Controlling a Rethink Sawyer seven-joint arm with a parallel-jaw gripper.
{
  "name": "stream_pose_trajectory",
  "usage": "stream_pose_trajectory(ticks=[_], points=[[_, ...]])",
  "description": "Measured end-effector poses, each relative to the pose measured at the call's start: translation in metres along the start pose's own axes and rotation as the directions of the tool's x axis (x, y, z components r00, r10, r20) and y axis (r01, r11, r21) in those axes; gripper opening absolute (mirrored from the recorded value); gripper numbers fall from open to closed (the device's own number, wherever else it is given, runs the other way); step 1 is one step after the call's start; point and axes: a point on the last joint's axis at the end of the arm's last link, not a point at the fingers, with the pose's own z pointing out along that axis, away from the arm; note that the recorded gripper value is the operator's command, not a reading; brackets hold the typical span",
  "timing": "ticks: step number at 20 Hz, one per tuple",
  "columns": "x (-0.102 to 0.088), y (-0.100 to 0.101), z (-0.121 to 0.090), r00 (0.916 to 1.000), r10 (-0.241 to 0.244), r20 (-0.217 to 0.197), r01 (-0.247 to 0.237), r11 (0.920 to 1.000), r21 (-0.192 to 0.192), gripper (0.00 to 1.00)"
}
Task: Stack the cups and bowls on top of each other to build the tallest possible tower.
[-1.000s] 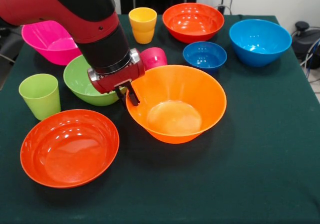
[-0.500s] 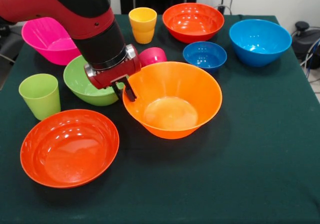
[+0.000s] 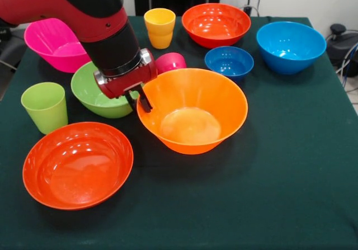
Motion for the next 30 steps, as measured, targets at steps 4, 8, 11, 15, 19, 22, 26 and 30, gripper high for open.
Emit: stream_pose_trajectory(ticks=[4,8,11,15,19,22,26,30], points=[[0.003,0.001,0.002,0.9999,-0.016,-0.006,0.016,0.9998,0.008,1.0],[0.01,0.002,0.007,0.9992,-0.038,-0.013,0.038,0.9991,0.021,1.0],[0.021,0.002,0.013,0.9983,-0.058,-0.008,0.058,0.9978,0.031,1.0],[0.027,0.0,0.015,0.9978,-0.066,-0.002,0.066,0.9973,0.033,1.0],[0.028,-0.001,0.015,0.9979,-0.065,0.003,0.065,0.9975,0.029,1.0],[0.027,0.0,0.015,0.9978,-0.066,0.004,0.066,0.9974,0.027,1.0],[0.026,0.002,0.017,0.9977,-0.068,0.007,0.068,0.9975,0.022,1.0],[0.025,0.008,0.023,0.9974,-0.071,0.009,0.071,0.9975,0.007,1.0]])
